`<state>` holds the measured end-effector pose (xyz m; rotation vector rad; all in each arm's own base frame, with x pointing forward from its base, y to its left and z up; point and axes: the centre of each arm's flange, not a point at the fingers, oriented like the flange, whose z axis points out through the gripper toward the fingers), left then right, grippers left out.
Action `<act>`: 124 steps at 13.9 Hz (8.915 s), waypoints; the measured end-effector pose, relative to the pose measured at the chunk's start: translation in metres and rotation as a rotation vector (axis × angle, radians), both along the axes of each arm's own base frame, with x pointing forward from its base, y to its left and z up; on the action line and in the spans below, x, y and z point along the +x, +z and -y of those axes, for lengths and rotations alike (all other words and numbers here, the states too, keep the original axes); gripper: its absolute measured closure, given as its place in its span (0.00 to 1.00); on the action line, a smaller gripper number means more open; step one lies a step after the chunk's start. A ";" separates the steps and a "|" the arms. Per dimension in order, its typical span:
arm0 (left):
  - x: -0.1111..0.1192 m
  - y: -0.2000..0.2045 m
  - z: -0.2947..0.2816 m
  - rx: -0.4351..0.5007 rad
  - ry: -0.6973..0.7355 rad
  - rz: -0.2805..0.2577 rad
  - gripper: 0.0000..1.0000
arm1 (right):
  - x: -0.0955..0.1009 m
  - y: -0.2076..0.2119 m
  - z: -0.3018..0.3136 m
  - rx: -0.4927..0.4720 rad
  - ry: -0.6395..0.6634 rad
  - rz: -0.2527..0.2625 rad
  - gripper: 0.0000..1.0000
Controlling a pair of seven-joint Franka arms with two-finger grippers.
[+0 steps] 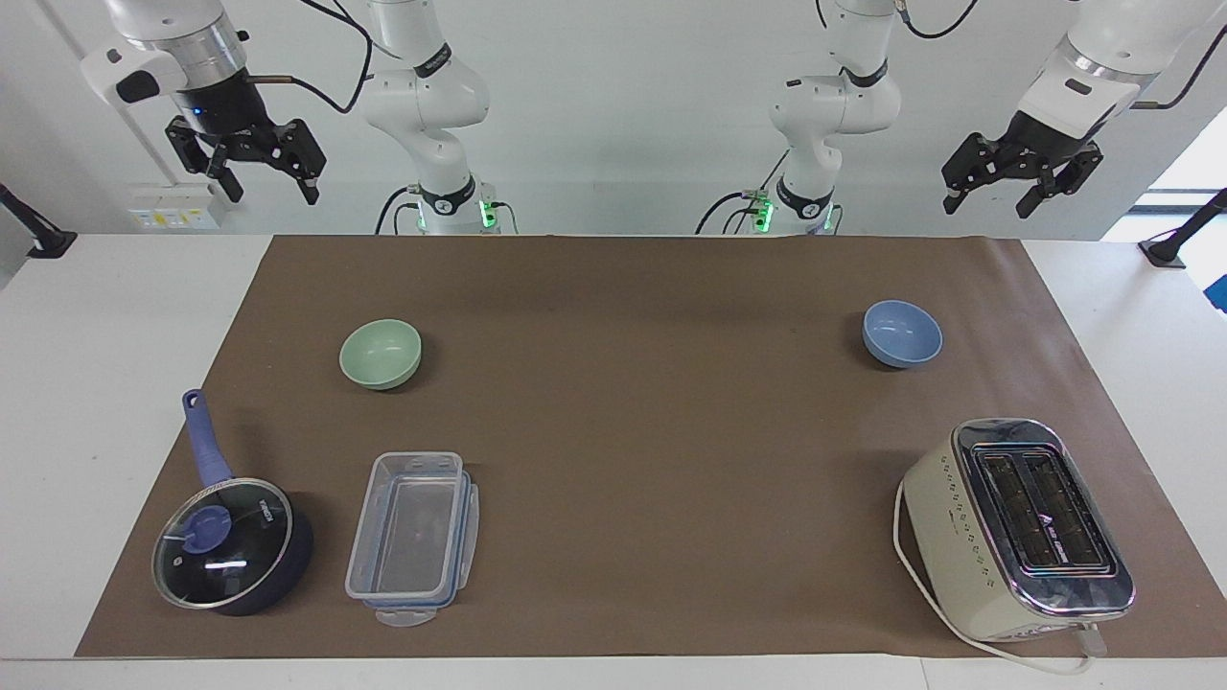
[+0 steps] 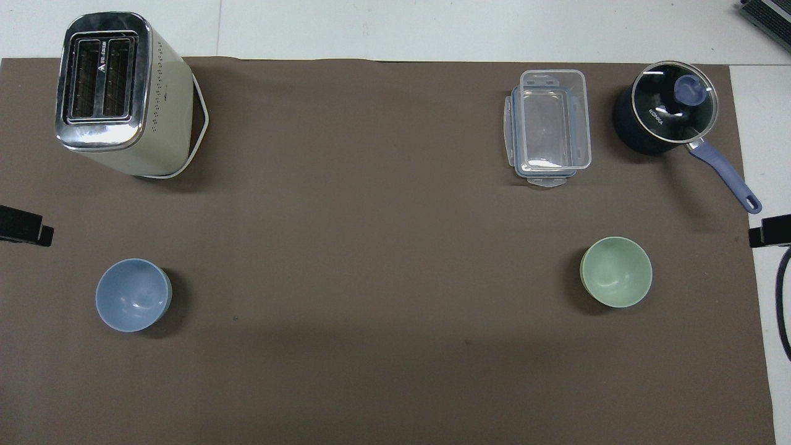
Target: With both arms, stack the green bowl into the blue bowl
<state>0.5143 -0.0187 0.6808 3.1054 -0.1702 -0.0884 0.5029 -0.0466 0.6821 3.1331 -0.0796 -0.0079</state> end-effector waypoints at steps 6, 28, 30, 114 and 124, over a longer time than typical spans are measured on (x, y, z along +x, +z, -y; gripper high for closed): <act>0.000 0.000 0.000 0.000 0.000 0.000 0.00 | 0.000 0.000 0.000 0.000 0.000 0.000 0.00; 0.000 -0.001 0.005 0.000 -0.010 -0.002 0.00 | -0.001 0.000 0.001 0.000 -0.001 -0.003 0.00; 0.000 -0.001 0.005 0.000 -0.010 -0.002 0.00 | -0.001 0.000 0.001 0.000 -0.001 -0.003 0.00; 0.007 -0.040 0.096 -0.095 0.027 0.154 0.00 | -0.007 -0.357 0.058 0.041 0.245 -0.012 0.87; 0.029 0.011 0.035 -0.057 -0.004 0.097 0.00 | 0.033 -0.262 0.057 0.072 0.258 -0.012 0.96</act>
